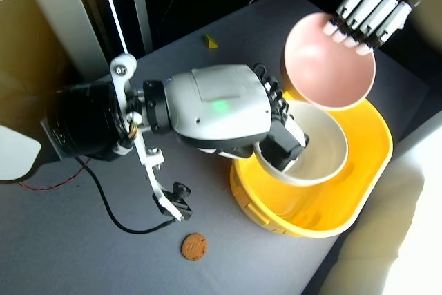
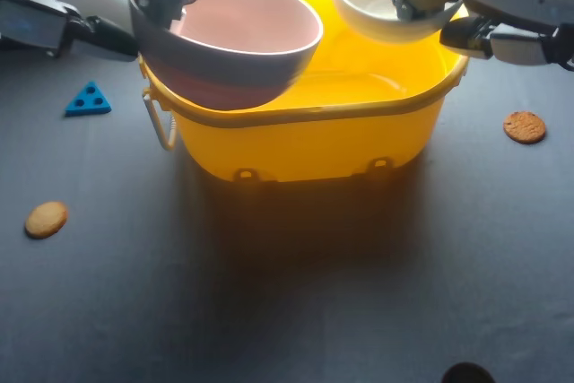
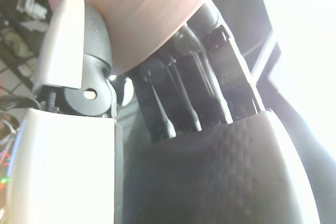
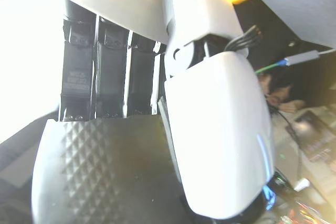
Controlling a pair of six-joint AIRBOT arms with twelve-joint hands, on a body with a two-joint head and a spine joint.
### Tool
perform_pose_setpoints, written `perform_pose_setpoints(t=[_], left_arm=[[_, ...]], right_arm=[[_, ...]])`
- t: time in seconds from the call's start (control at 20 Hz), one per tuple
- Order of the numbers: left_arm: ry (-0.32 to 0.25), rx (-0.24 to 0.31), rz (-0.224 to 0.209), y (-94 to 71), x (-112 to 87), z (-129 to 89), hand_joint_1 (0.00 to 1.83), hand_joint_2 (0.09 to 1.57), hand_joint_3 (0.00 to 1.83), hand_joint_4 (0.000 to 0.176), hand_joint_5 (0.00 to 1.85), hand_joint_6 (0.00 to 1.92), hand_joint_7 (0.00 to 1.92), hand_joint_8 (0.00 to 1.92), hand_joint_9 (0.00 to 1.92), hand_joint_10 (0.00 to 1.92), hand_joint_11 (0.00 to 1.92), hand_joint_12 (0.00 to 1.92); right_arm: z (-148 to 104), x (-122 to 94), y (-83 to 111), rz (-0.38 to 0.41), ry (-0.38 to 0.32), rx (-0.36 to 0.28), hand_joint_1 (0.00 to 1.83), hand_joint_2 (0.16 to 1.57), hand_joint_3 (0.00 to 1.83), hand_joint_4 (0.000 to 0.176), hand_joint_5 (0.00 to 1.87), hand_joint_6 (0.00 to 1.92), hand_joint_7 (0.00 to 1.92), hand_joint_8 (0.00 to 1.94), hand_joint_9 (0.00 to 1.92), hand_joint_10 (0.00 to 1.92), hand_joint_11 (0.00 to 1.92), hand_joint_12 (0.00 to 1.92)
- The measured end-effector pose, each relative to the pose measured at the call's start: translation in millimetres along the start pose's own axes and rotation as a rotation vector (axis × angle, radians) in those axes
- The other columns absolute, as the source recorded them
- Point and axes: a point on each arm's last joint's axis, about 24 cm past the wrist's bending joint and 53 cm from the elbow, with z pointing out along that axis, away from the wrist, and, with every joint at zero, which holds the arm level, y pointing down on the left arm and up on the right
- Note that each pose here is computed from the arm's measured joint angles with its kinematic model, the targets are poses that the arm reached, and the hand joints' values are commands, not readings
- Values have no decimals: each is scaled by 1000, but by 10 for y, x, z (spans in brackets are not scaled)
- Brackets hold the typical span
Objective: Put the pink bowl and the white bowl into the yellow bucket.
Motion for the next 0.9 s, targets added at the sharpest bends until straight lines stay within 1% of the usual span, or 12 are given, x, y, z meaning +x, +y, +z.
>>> perform_pose_setpoints(t=[0.05, 0.15, 0.2, 0.3, 0.35, 0.4, 0.5, 0.55, 0.6, 0.65, 0.8, 0.9], left_arm=[[4, -3, 7, 32, 10, 36, 1373, 1131, 2, 0, 839, 1093, 1016, 1068, 848, 1206, 647, 1297], [13, -11, 14, 91, 33, 105, 1374, 1124, 0, 0, 857, 1096, 1026, 1018, 866, 1181, 657, 1272], [19, -12, 18, 119, 50, 159, 1370, 1133, 2, 0, 848, 1140, 1015, 1040, 833, 1198, 632, 1282], [24, -5, 25, 133, 57, 258, 1372, 1130, 0, 0, 860, 1133, 1028, 1011, 830, 1198, 631, 1295], [27, -4, 38, 135, 44, 296, 1372, 1125, 0, 0, 877, 1126, 1032, 963, 844, 1197, 633, 1282], [23, -3, 45, 137, 19, 323, 1375, 1119, 0, 0, 869, 1098, 1044, 967, 870, 1175, 664, 1270], [25, -11, 56, 179, 11, 354, 1375, 1120, 0, 0, 866, 1110, 1036, 966, 869, 1183, 677, 1271], [36, -18, 65, 201, 27, 368, 1371, 1131, 2, 0, 842, 1152, 1011, 981, 855, 1221, 658, 1278], [37, -19, 67, 212, 29, 383, 1370, 1137, 1, 0, 826, 1155, 1006, 1038, 840, 1220, 639, 1288], [38, -22, 71, 224, 30, 384, 1370, 1138, 1, 0, 823, 1156, 1007, 1043, 835, 1222, 630, 1288], [49, -25, 77, 235, 57, 387, 1374, 1121, 0, 0, 869, 1110, 1046, 951, 856, 1195, 657, 1268], [59, -30, 81, 250, 84, 384, 1372, 1133, 2, 0, 828, 1110, 1025, 1053, 843, 1206, 653, 1277]], right_arm=[[9, 9, -45, 10, 1, 11, 1388, 1074, 1, 0, 978, 925, 1031, 809, 1067, 1025, 897, 1096], [17, 24, -97, 22, 0, 26, 1385, 1083, 1, 0, 960, 951, 1008, 852, 1045, 1061, 867, 1147], [19, 30, -113, 21, 2, 29, 1385, 1084, 1, 0, 958, 956, 1010, 855, 1038, 1067, 867, 1152], [21, 31, -121, 23, 1, 31, 1384, 1089, 1, 0, 940, 975, 1000, 881, 1034, 1071, 857, 1155], [22, 35, -121, 23, 2, 31, 1384, 1089, 0, 0, 942, 980, 1001, 877, 1030, 1075, 851, 1153], [24, 37, -119, 24, 2, 30, 1385, 1088, 0, 0, 943, 976, 1006, 864, 1036, 1067, 844, 1144], [23, 38, -127, 29, 2, 33, 1389, 1074, 0, 0, 970, 938, 1038, 800, 1075, 1010, 882, 1111], [19, 50, -133, 34, 3, 36, 1388, 1075, 1, 0, 967, 945, 1033, 810, 1066, 1024, 879, 1116], [25, 70, -127, 35, 8, 35, 1388, 1076, 1, 0, 971, 938, 1027, 822, 1060, 1032, 884, 1122], [33, 98, -126, 37, 13, 36, 1385, 1084, 2, 0, 950, 976, 1006, 853, 1047, 1050, 880, 1126], [51, 112, -125, 39, 13, 35, 1384, 1087, 1, 0, 939, 987, 1006, 850, 1043, 1062, 880, 1129], [74, 131, -130, 38, 13, 32, 1384, 1087, 0, 0, 943, 983, 1005, 856, 1044, 1055, 871, 1138]])
